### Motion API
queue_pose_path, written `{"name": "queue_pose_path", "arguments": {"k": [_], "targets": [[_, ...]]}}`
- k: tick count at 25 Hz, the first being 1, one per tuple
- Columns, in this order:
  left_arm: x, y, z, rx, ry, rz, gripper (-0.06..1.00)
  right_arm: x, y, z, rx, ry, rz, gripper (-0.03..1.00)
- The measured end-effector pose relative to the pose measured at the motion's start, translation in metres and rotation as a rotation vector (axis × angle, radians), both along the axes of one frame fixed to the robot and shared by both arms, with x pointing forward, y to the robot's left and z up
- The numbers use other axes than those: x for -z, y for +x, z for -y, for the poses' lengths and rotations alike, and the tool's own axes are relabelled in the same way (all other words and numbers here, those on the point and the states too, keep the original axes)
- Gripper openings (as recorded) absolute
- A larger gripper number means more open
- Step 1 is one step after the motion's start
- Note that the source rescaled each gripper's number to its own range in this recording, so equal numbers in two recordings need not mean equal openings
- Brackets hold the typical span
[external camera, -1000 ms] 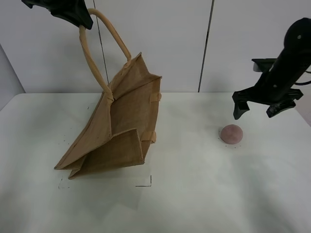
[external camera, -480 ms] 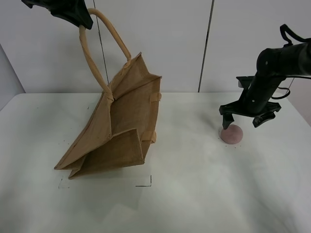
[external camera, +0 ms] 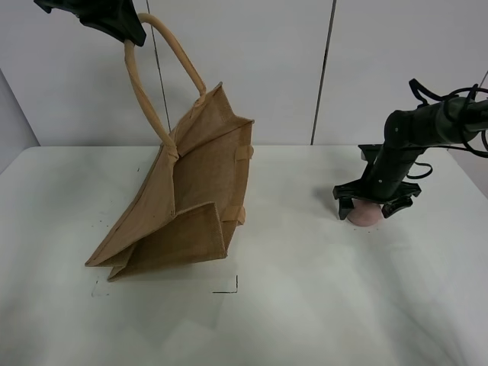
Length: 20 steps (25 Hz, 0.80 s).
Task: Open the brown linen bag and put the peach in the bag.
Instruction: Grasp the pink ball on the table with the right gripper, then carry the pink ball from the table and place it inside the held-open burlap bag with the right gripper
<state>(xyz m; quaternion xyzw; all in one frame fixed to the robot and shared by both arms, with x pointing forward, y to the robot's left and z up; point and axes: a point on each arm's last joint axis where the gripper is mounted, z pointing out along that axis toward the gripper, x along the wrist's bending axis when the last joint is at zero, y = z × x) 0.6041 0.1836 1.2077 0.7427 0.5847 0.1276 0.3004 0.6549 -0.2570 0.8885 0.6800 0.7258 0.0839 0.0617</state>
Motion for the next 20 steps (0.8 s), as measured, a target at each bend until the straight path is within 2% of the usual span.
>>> {"name": "queue_pose_path", "arguments": {"k": [3, 5, 7, 8, 11, 14, 20], "targets": [[0.000, 0.000, 0.000, 0.000, 0.000, 0.000, 0.00, 0.000, 0.000, 0.000, 0.000, 0.000, 0.000, 0.55], [0.000, 0.000, 0.000, 0.000, 0.000, 0.000, 0.00, -0.001, 0.000, 0.000, 0.000, 0.000, 0.002, 0.23], [0.000, 0.000, 0.000, 0.000, 0.000, 0.000, 0.00, -0.004, 0.001, 0.000, 0.000, 0.001, 0.008, 0.04], [0.000, 0.000, 0.000, 0.000, 0.000, 0.000, 0.00, -0.005, 0.001, 0.000, 0.000, 0.001, 0.009, 0.00], [0.000, 0.000, 0.000, 0.000, 0.000, 0.000, 0.00, -0.012, 0.000, 0.000, -0.004, 0.002, 0.017, 0.00], [0.000, 0.000, 0.000, 0.000, 0.000, 0.000, 0.00, -0.038, -0.003, 0.000, -0.018, 0.008, 0.063, 0.00], [0.000, 0.000, 0.000, 0.000, 0.000, 0.000, 0.00, -0.135, -0.024, -0.005, -0.065, 0.092, 0.275, 0.00]]}}
